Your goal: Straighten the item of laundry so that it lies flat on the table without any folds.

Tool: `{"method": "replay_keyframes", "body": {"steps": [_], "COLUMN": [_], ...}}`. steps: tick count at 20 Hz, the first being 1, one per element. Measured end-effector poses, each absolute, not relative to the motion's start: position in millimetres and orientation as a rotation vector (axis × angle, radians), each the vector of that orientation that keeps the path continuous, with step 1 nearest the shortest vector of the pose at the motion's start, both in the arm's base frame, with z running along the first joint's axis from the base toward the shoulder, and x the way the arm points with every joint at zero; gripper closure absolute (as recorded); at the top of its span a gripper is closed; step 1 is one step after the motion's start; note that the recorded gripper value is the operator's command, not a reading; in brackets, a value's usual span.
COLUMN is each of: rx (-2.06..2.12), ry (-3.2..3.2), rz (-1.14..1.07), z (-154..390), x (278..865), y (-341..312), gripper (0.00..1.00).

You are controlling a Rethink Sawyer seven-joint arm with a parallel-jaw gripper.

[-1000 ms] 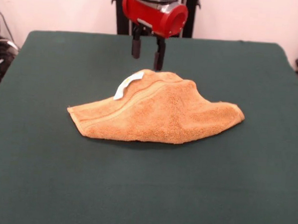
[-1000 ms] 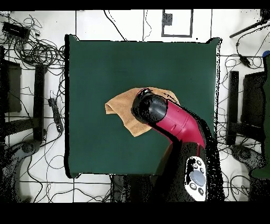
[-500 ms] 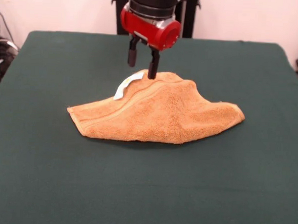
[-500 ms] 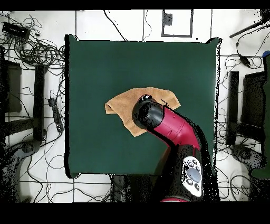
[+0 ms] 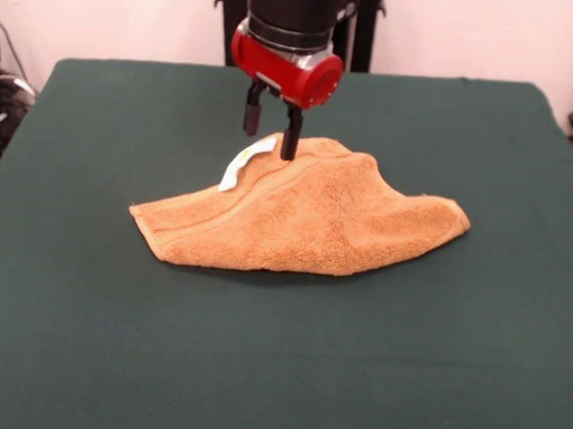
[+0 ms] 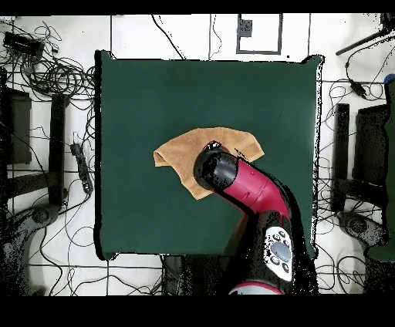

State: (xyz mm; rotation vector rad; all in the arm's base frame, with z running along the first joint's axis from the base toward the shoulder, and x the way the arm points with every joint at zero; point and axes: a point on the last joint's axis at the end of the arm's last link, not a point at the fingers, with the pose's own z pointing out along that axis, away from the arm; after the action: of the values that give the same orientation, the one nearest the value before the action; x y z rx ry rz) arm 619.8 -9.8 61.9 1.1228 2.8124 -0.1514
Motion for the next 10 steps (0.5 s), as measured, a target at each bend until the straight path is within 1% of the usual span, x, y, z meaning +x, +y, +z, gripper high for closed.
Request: {"method": "replay_keyframes", "body": {"steps": [10], "rx": [1.186], "ry": [2.717], "rz": [-0.173], "z": [42.2], "x": [604.3], "y": [-45.2], "gripper": [0.0]}}
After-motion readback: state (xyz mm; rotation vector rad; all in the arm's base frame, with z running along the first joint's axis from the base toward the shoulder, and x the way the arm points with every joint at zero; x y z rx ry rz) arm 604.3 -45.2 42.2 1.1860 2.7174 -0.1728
